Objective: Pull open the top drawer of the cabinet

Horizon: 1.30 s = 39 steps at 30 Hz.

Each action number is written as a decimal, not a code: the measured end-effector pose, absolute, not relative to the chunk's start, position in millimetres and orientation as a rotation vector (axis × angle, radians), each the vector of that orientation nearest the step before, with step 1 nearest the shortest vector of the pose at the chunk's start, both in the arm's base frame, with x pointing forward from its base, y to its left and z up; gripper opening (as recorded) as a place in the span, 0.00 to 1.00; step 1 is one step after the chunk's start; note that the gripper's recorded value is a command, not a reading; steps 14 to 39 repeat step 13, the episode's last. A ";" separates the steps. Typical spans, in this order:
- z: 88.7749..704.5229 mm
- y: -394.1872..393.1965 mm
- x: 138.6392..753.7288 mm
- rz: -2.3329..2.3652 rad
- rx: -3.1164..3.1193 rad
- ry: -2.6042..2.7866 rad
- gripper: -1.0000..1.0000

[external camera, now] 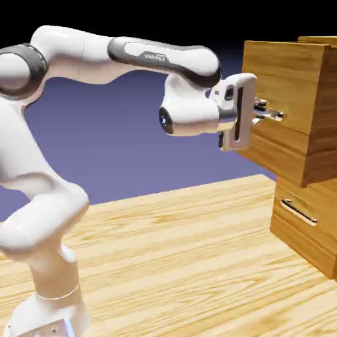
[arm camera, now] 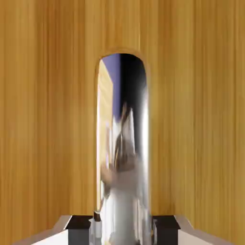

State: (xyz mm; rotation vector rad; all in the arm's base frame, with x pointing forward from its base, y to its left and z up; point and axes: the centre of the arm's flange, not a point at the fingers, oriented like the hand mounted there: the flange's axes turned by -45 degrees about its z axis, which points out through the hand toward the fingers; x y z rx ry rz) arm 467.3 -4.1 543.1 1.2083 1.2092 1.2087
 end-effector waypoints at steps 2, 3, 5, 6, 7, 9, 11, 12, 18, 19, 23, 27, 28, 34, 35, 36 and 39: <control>542.9 -5.2 450.0 1.209 1.212 1.208 0.00; 542.9 -5.0 438.6 1.208 1.211 1.208 0.00; 542.9 -5.2 421.9 1.208 1.211 1.207 0.00; 543.1 -5.3 419.4 1.209 1.211 1.206 0.00; 543.1 -5.4 418.9 1.209 1.210 1.206 0.00; 542.9 -5.2 410.8 1.209 1.212 1.207 0.00; 542.9 -5.2 402.4 1.209 1.212 1.206 1.00; 543.0 -4.3 402.5 1.210 1.209 1.209 1.00; 543.0 -4.3 402.5 1.210 1.209 1.209 1.00; 543.0 -4.3 402.5 1.210 1.209 1.209 1.00; 543.0 -4.3 402.5 1.210 1.209 1.209 1.00; 543.0 -4.3 402.5 1.210 1.209 1.209 1.00; 543.0 -4.3 402.5 1.210 1.209 1.209 1.00; 543.0 -4.3 402.5 1.210 1.209 1.209 1.00; 543.0 -4.3 402.5 1.210 1.209 1.209 1.00; 543.0 -4.3 402.5 1.210 1.209 1.209 1.00; 543.0 -4.3 402.5 1.210 1.209 1.209 1.00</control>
